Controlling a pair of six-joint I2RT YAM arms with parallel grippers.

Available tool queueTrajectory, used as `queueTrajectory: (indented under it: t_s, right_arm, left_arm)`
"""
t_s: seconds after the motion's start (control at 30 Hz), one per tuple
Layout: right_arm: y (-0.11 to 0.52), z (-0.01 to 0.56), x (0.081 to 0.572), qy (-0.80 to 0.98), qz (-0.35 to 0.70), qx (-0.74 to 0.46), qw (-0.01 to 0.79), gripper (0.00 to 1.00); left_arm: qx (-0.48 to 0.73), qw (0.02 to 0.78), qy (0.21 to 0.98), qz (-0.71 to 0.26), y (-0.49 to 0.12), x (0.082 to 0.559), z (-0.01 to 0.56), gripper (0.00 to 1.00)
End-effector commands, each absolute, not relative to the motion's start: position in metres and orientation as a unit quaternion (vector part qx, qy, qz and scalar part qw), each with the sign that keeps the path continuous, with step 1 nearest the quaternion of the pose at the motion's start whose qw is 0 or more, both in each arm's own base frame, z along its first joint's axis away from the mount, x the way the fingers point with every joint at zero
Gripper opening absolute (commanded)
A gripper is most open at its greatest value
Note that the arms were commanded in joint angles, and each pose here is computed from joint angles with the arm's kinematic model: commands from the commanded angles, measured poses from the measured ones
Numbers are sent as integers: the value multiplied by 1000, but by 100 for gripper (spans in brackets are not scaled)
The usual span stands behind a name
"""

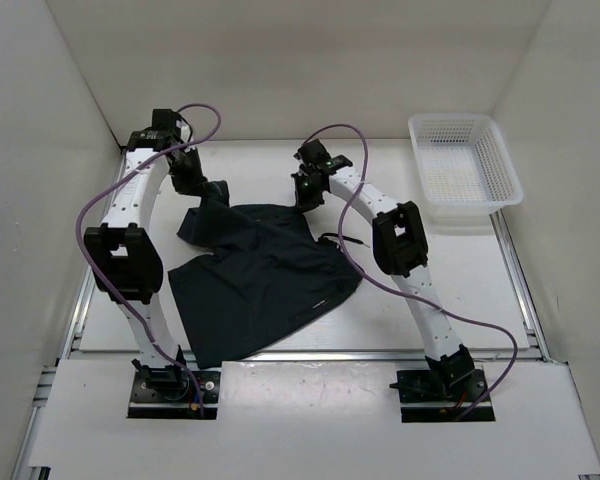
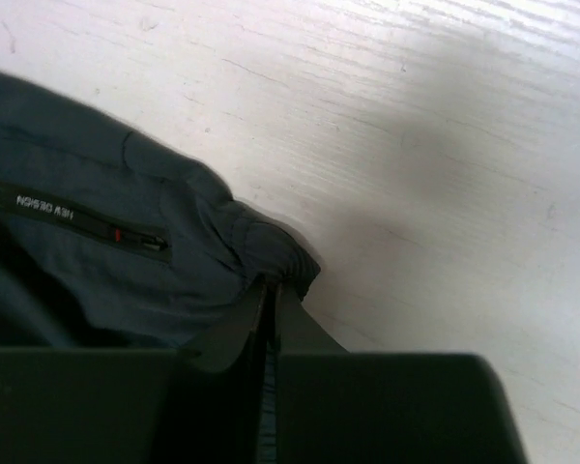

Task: Fold and stack the shorts
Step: Flatten the shorts out

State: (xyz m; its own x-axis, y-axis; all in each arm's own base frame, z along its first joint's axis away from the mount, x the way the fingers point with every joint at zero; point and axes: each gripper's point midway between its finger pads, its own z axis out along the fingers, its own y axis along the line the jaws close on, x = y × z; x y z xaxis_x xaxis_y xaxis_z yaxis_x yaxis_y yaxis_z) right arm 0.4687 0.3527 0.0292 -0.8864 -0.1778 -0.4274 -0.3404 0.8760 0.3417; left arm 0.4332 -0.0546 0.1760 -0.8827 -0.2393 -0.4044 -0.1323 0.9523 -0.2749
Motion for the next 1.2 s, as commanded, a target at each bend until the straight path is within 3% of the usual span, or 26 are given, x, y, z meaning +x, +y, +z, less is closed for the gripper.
queueTrajectory:
  t_s: [0.0, 0.07, 0.17, 0.3, 0.43, 0.57, 0.73, 0.77, 0.8, 0.83, 0.87, 0.9, 0.97, 1.0, 1.17]
  right_arm:
    - [335, 35, 473, 959, 168, -88, 210, 0]
    - [305, 25, 467, 969, 124, -48, 208, 0]
    - [268, 84, 479, 952, 108, 21, 286, 0]
    - [216, 88, 457, 947, 61, 68, 307, 0]
    - [199, 113, 449, 936, 46, 90, 339, 0]
    - [196, 127, 456, 928, 40, 97, 359, 0]
    - [177, 126, 489, 918, 19, 144, 369, 0]
    - [171, 127, 497, 915, 19, 158, 372, 0]
    - [167, 126, 499, 916, 15, 161, 367, 0]
    - [169, 130, 507, 916, 25, 162, 366, 6]
    - [171, 133, 505, 920, 29, 155, 360, 30]
    - [169, 132, 502, 923, 23, 145, 356, 39]
    - [162, 131, 493, 924, 10, 137, 356, 48]
    - [160, 132, 491, 924, 9, 131, 359, 49]
    - [149, 131, 466, 928, 2, 121, 353, 49]
  left_arm:
    - [-84, 259, 953, -133, -51, 427, 210, 10]
    - [-84, 253, 956, -123, -44, 423, 208, 10]
    - [-96, 255, 955, -120, -33, 421, 209, 10]
    - [-97, 254, 954, -123, -29, 415, 210, 10]
    - [-100, 261, 949, -148, -37, 424, 206, 10]
    - [-92, 244, 952, -161, -58, 453, 189, 10]
    - [-89, 301, 939, -140, -58, 528, 196, 10]
    - [-92, 282, 945, -137, -58, 539, 172, 10]
    - [-85, 319, 932, -146, -65, 554, 200, 60]
    - [-86, 316, 934, -145, -65, 555, 200, 87]
    - [-85, 299, 938, -149, -68, 550, 196, 100]
    - [-88, 307, 935, -152, -68, 549, 204, 100]
    - [-96, 291, 942, -135, -62, 538, 190, 100]
    - [-95, 318, 934, -132, -60, 536, 210, 100]
    - [-125, 277, 947, -103, -28, 502, 188, 100]
